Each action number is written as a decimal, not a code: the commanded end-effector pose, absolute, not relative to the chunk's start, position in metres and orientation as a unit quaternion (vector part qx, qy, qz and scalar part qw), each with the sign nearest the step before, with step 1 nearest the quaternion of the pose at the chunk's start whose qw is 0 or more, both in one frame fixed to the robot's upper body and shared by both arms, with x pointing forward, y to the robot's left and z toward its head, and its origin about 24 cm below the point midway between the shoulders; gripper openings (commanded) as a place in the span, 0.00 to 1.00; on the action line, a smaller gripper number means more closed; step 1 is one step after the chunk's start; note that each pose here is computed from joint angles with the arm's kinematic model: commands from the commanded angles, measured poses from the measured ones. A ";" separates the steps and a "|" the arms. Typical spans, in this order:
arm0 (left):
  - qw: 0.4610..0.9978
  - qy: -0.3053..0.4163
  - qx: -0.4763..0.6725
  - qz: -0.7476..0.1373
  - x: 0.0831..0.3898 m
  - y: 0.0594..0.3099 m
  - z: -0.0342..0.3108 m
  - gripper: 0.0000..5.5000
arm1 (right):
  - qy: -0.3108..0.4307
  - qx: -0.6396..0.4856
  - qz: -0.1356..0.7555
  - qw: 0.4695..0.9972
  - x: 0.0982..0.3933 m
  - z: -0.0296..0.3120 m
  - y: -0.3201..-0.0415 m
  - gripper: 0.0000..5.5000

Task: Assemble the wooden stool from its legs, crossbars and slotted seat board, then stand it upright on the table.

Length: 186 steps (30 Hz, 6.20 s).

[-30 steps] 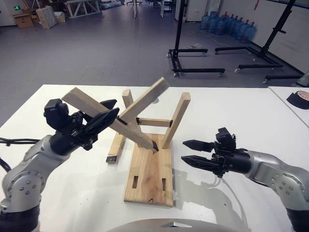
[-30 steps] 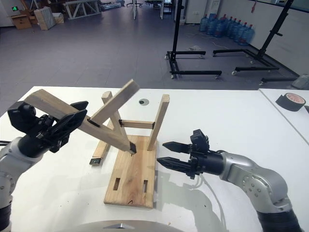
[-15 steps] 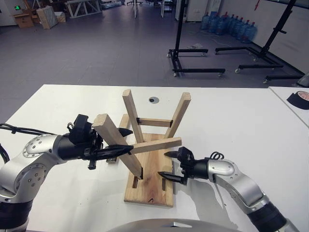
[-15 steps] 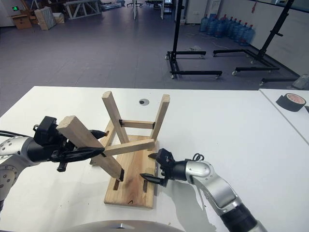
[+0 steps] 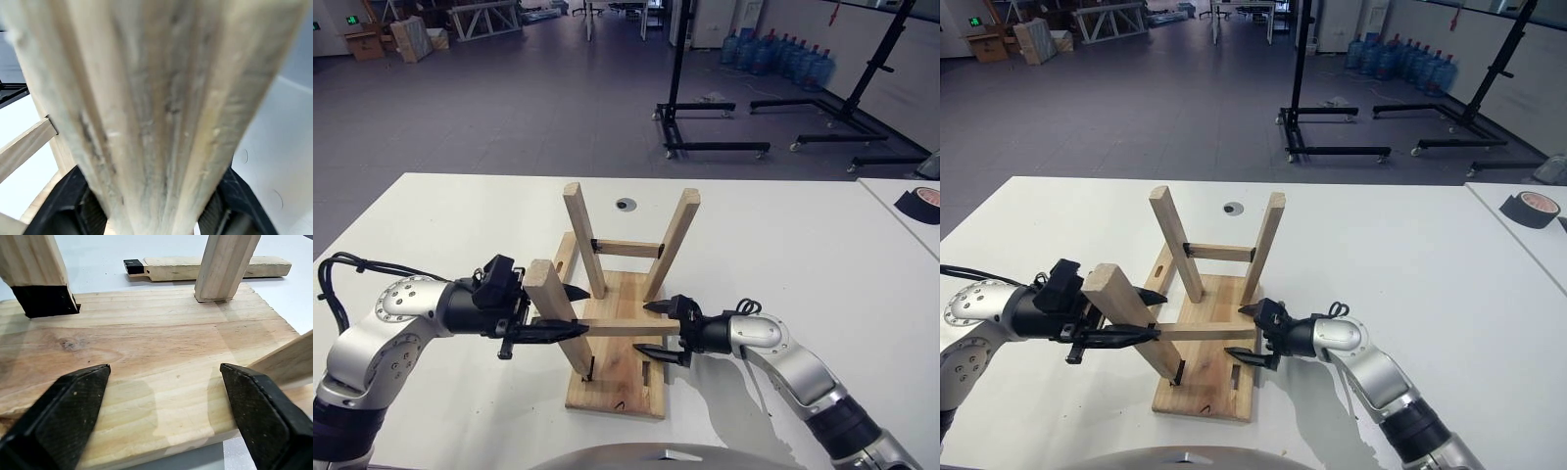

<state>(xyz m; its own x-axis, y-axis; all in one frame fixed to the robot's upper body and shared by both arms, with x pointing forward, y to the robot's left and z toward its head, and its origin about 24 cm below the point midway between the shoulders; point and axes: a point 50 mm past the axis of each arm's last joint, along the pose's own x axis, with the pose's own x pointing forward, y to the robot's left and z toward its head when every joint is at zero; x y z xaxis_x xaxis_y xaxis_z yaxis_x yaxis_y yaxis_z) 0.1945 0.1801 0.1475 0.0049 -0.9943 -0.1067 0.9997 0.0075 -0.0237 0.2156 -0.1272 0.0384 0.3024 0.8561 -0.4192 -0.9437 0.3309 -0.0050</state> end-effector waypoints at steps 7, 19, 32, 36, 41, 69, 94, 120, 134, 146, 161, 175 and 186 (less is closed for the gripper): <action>0.684 0.121 0.076 -0.715 0.198 0.179 0.125 0.37 | 0.246 -0.178 0.559 0.772 0.211 0.015 -0.138 0.75; 0.646 0.210 0.110 -0.726 0.155 0.177 0.078 0.37 | 0.250 -0.161 0.526 0.797 0.215 0.012 -0.140 0.75; 0.634 0.292 0.053 -0.714 0.126 0.182 0.057 0.37 | 0.260 -0.187 0.522 0.790 0.214 0.006 -0.143 0.75; 0.652 0.287 0.057 -0.700 0.134 0.185 0.061 0.51 | 0.264 -0.200 0.522 0.786 0.213 0.004 -0.145 0.75; 0.672 0.272 0.068 -0.685 0.143 0.182 0.066 0.68 | 0.263 -0.206 0.518 0.787 0.214 0.003 -0.147 0.75; 0.747 0.304 0.021 -0.591 0.117 0.191 0.047 0.81 | 0.274 -0.084 0.503 0.816 0.193 0.062 -0.210 0.75; 0.839 0.262 0.150 -0.453 0.177 0.173 0.014 0.81 | 0.269 -0.078 0.522 0.806 0.178 0.029 -0.179 0.75; 0.900 -0.073 -0.020 -0.430 0.190 0.218 0.163 0.81 | 0.235 -0.087 0.440 0.862 0.225 0.006 -0.129 0.75; 0.827 -0.197 -0.135 -0.509 0.187 0.177 0.235 0.81 | 0.284 -0.098 0.434 0.849 0.221 -0.013 -0.127 0.75; 0.829 0.072 -0.098 -0.545 0.205 0.137 0.125 0.81 | 0.295 -0.096 0.440 0.843 0.221 -0.016 -0.123 0.75; 0.855 -0.157 -0.185 -0.458 0.224 0.171 0.201 0.81 | 0.313 -0.098 0.425 0.844 0.218 -0.025 -0.126 0.75; 0.963 0.163 -0.053 -0.208 0.263 0.195 0.077 0.81 | 0.311 -0.094 0.415 0.850 0.217 -0.027 -0.124 0.75; 0.934 0.334 0.021 -0.124 0.254 0.183 0.006 0.81 | 0.304 -0.095 0.406 0.856 0.219 -0.026 -0.121 0.75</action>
<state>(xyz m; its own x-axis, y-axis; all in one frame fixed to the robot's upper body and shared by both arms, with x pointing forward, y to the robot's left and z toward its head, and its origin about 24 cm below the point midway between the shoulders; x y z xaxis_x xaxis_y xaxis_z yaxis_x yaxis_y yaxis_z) 0.2649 0.1838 0.0271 0.8037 -0.2448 -0.5424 0.2644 0.9635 -0.0430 0.2429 -0.1020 0.0207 0.5437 0.7554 -0.3657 -0.7982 0.6000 0.0527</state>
